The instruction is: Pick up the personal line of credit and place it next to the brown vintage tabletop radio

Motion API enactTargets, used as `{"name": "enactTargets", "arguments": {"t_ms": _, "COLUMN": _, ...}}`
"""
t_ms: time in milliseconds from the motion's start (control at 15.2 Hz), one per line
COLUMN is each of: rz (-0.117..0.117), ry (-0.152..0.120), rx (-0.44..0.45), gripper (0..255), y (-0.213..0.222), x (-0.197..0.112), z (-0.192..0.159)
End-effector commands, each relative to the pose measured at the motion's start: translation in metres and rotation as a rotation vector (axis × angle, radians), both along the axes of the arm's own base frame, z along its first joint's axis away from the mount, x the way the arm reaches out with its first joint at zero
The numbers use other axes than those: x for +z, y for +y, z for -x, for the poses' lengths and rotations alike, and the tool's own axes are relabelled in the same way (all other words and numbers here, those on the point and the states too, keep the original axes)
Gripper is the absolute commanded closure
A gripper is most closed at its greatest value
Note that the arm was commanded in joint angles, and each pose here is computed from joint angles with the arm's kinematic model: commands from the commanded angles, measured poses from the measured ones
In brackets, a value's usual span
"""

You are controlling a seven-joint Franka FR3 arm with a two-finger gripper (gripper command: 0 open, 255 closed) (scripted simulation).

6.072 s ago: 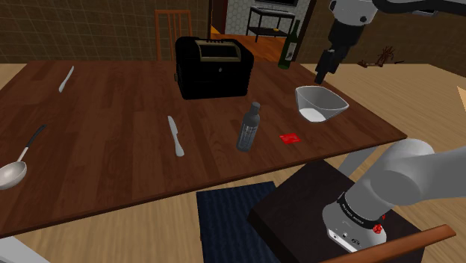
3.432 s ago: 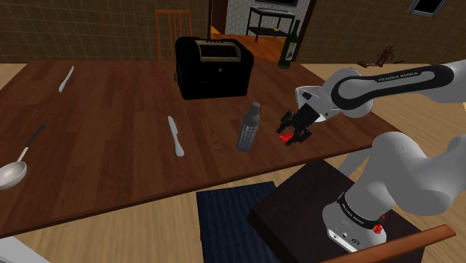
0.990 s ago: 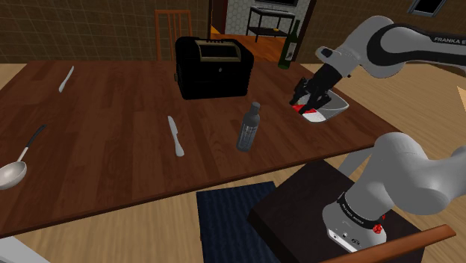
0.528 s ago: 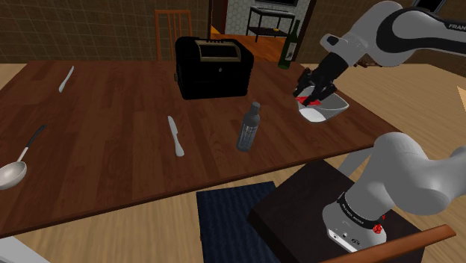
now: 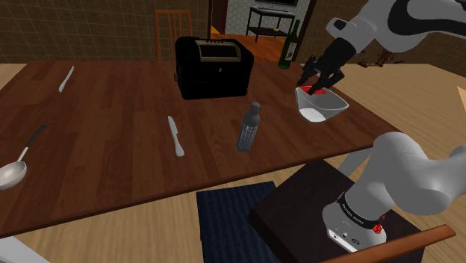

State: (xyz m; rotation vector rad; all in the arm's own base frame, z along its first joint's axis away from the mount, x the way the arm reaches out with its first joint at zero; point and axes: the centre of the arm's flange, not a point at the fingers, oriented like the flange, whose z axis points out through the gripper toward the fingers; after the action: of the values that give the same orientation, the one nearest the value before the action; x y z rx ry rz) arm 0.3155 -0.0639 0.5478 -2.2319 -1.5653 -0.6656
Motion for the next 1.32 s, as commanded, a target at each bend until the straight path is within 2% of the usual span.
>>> {"name": "enactTargets", "arguments": {"t_ms": 0, "rz": 0.0, "ry": 0.0, "rx": 0.0, "gripper": 255, "y": 0.002, "x": 0.011, "z": 0.0}}
{"name": "enactTargets", "arguments": {"t_ms": 990, "rz": 0.0, "ry": 0.0, "rx": 0.0, "gripper": 255, "y": 0.002, "x": 0.085, "z": 0.0}}
{"name": "enactTargets", "arguments": {"t_ms": 1254, "rz": 0.0, "ry": 0.0, "rx": 0.0, "gripper": 255, "y": 0.021, "x": 0.085, "z": -0.049}}
